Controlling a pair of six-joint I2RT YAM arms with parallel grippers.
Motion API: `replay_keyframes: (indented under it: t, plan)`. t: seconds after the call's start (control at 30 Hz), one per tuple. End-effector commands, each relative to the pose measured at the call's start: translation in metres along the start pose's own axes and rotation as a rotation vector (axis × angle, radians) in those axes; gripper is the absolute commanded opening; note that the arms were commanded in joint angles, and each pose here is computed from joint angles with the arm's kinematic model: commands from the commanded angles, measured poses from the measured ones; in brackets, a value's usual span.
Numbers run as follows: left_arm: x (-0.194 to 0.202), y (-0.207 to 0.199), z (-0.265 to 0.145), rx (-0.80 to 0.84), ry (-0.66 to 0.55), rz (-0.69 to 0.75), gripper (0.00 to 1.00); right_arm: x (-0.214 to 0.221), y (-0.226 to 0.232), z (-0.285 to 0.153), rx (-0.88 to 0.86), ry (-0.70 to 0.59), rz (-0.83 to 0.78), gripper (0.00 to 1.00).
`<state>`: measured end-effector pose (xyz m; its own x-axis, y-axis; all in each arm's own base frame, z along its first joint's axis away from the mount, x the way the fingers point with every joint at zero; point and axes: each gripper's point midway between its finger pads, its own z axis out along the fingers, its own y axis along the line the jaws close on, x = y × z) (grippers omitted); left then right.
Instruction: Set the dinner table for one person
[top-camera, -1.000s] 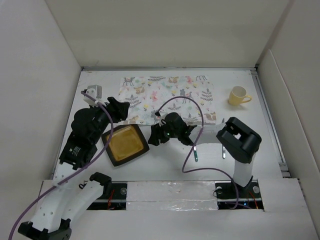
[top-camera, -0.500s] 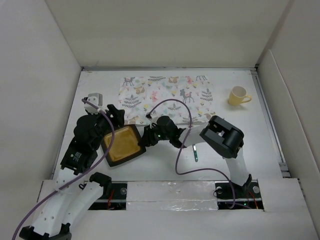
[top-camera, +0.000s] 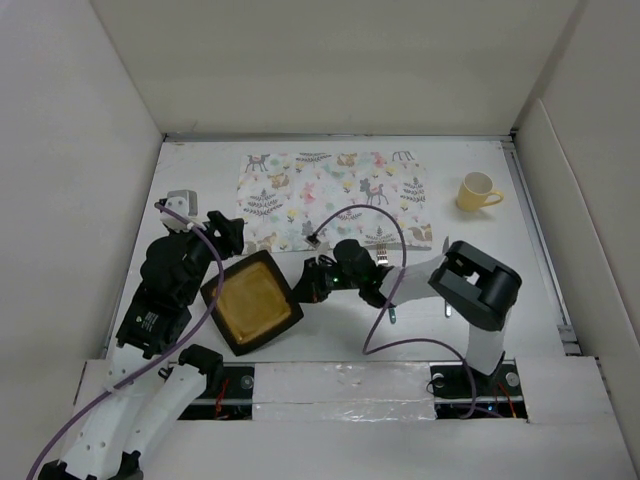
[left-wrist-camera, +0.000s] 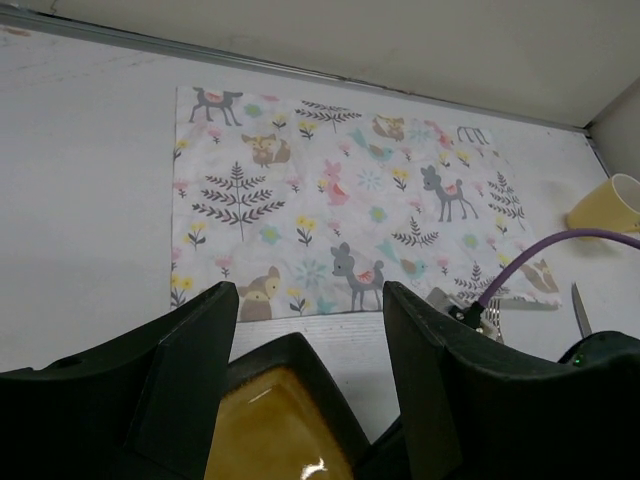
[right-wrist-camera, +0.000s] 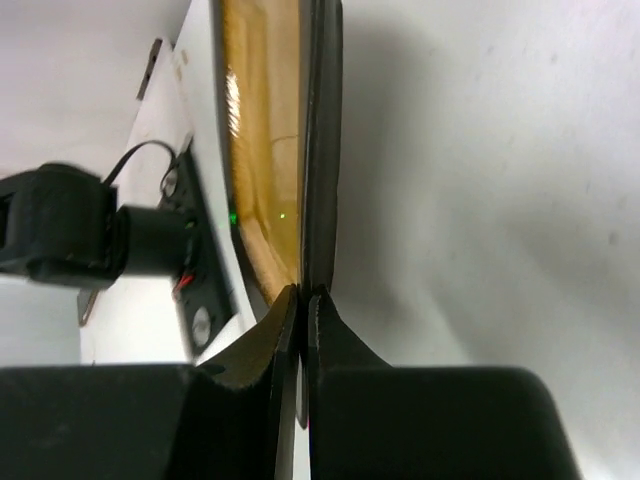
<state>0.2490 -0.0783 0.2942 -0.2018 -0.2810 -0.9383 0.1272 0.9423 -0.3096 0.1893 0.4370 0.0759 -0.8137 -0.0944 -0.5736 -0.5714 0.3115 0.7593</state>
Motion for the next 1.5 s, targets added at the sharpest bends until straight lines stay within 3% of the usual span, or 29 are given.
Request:
replay_keyframes:
  t: [0.0,0.23,0.47,0.57,0.73,0.9,1.03,1.13,1.27,1.37,1.4,1.47]
  plan:
    - [-0.01,0.006,0.001,-0.024,-0.046,0.002,0.57,-0.028,0.053,-0.018,-0.125,-0.079,-0.094,0.0]
    - [-0.014,0.013,-0.002,-0.053,-0.069,-0.01,0.57,-0.116,0.094,-0.065,-0.2,-0.305,-0.093,0.0]
    - [-0.015,0.012,-0.003,-0.05,-0.074,-0.016,0.57,-0.183,0.072,-0.117,-0.14,-0.475,-0.046,0.0]
    - [-0.015,0.013,-0.003,-0.056,-0.075,-0.014,0.57,-0.19,0.063,-0.119,-0.099,-0.462,-0.059,0.0]
    - [-0.015,0.013,-0.002,-0.056,-0.075,-0.014,0.57,-0.156,0.032,-0.107,-0.034,-0.374,-0.003,0.0]
    - [-0.013,0.013,0.001,-0.057,-0.063,-0.012,0.57,-0.102,0.03,-0.098,-0.105,-0.331,0.09,0.0]
    - [-0.009,0.012,0.004,-0.053,-0.043,-0.007,0.57,-0.043,-0.003,-0.086,-0.008,-0.238,0.154,0.0]
    - [-0.01,0.011,0.003,-0.049,-0.048,-0.008,0.57,-0.021,-0.02,-0.085,0.035,-0.213,0.168,0.0]
    - [-0.011,0.01,0.002,-0.043,-0.051,-0.009,0.57,0.023,-0.039,-0.075,0.112,-0.085,0.149,0.0]
    - [-0.01,0.011,0.002,-0.045,-0.05,-0.008,0.57,0.035,-0.045,-0.075,0.142,-0.039,0.101,0.23]
    - [-0.01,0.011,0.002,-0.045,-0.05,-0.008,0.57,0.042,-0.046,-0.075,0.156,-0.012,0.094,0.36]
    - [-0.011,0.011,0.002,-0.05,-0.052,-0.007,0.57,0.052,-0.053,-0.077,0.187,0.04,0.075,0.45]
